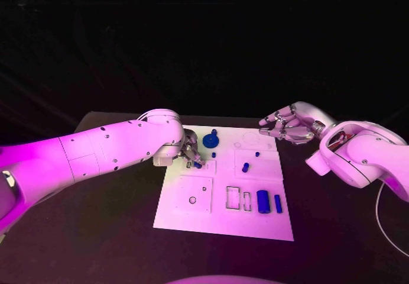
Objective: Assemble the parts on the task board
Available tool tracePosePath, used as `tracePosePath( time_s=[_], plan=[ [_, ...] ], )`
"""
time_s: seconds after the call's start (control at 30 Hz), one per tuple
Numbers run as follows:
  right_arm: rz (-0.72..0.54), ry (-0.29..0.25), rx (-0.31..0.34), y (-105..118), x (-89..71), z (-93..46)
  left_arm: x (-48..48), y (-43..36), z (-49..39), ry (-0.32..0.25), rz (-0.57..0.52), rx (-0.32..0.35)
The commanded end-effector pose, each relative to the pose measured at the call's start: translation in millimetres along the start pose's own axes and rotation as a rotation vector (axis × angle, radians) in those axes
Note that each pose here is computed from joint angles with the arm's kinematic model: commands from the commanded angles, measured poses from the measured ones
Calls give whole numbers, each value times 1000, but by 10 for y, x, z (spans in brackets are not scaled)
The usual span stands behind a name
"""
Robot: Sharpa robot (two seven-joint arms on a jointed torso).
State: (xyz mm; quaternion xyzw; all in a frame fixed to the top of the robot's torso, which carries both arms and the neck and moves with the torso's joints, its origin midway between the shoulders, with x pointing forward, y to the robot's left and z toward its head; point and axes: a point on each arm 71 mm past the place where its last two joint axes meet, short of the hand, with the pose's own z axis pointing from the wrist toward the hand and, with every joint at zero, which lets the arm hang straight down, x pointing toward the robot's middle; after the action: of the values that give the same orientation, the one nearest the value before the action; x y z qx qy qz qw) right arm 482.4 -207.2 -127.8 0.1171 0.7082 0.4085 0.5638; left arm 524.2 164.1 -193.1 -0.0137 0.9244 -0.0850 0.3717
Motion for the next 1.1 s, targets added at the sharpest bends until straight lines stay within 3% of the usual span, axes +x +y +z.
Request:
tracePosePath(
  time_s=[0.03, 0.33, 1.1],
  plan=[
    [-4, 13, -5, 8, 17, 1, 115, 16, 54, 80, 48, -20],
    [0, 20, -10, 16, 26, 3, 110, 3, 86, 97, 59, -27],
    [11, 4, -25, 24, 13, 8, 88, 10, 101, 79, 56, -34]
  ],
)
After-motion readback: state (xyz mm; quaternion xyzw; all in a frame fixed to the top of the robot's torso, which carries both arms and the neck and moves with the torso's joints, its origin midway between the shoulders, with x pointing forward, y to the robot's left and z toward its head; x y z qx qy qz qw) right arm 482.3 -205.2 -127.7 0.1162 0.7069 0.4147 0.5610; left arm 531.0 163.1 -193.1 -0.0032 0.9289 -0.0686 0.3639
